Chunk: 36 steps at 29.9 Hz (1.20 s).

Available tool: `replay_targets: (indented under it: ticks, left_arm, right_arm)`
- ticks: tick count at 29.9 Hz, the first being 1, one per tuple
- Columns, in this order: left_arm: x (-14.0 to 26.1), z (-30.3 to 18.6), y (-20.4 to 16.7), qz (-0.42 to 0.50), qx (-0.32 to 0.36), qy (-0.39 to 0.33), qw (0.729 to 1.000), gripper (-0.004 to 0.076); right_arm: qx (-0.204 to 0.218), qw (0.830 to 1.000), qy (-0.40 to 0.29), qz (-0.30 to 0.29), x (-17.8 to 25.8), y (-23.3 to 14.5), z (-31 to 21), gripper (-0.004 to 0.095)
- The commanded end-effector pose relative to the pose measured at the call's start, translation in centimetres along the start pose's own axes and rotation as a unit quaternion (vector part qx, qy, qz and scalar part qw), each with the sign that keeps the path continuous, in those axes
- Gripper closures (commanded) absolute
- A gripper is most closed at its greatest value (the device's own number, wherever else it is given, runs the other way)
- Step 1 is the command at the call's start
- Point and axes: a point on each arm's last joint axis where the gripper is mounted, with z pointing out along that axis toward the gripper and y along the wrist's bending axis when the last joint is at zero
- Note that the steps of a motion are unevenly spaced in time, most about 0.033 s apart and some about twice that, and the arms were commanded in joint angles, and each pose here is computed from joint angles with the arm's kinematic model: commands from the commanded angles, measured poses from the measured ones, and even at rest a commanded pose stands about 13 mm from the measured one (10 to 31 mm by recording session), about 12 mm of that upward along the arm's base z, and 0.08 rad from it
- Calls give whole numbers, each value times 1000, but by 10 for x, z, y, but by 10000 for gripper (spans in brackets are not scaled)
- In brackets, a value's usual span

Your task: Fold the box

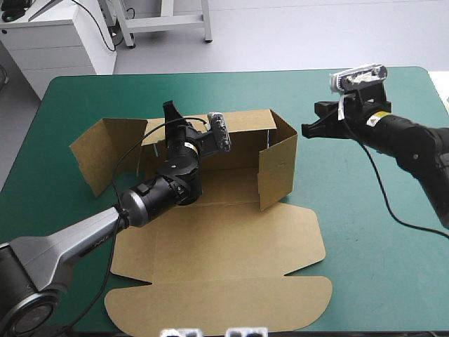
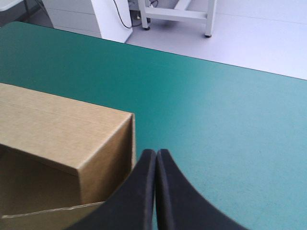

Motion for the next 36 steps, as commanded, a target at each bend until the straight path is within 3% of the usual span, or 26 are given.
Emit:
replay_targets:
  ticks: [1, 14, 18, 26, 29, 33, 36]
  left_arm:
    - [-2, -11, 12, -52, -3, -22, 998, 726]
    - [-2, -11, 12, -52, -3, -23, 998, 726]
    - [-2, -11, 12, -52, -3, -23, 998, 726]
    - [-2, -11, 12, -45, -3, -21, 999, 726]
    - [-2, -11, 12, -45, -3, -21, 999, 726]
    - [-2, -11, 12, -45, -3, -21, 999, 726]
    - [-2, -11, 12, -45, -3, -23, 999, 726]
  right_arm:
    - [16, 1000, -12, 9, -21, -14, -1, 926]
    - [-28, 989, 130, 63, 20, -34, 92, 926]
    - [-88, 987, 126, 55, 36, -25, 100, 925]
    - [-142, 985, 95, 19, 72, -14, 95, 914]
    - [-173, 979, 107, 4, 73, -8, 90, 808]
    - [-209, 970, 125, -2, 76, -2, 85, 487]
    - [-224, 966, 129, -4, 78, 1, 84, 326]
